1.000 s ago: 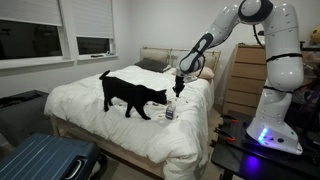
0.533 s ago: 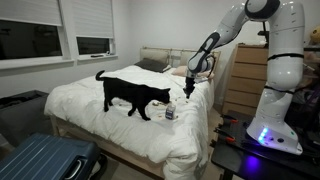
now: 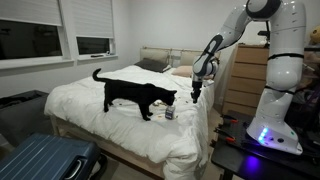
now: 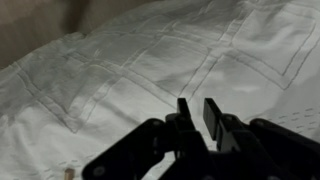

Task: Pick up some of the objects on the bed and place them in the jar

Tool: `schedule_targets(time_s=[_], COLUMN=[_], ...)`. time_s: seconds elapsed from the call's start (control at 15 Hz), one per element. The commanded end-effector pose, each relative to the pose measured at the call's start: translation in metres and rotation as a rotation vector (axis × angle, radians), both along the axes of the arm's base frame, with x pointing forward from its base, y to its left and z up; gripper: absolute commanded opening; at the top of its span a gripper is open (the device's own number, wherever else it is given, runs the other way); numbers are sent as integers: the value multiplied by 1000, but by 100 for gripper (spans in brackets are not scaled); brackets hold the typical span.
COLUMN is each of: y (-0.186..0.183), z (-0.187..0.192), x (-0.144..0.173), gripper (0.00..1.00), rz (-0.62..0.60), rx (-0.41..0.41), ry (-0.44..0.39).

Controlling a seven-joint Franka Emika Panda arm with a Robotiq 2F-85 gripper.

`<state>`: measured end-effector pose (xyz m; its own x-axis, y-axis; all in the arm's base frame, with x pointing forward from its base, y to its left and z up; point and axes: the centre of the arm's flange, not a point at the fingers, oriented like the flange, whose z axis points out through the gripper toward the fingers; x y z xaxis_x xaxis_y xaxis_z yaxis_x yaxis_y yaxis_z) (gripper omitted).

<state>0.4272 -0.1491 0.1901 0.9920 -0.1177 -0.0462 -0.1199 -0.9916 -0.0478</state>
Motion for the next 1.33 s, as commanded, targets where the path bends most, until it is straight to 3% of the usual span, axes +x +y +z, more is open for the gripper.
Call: schedule_targets(time_s=[0.0,0.4,1.0,1.27], y=[2,11,37,37], z=[-5,-23,-62,-80], x=[-14,-6,13,20], gripper=[56,99,100,100], rz=[86,225,363,404], rx=[-16,-39,-7,-31], ry=[-14,-123,-178,-224])
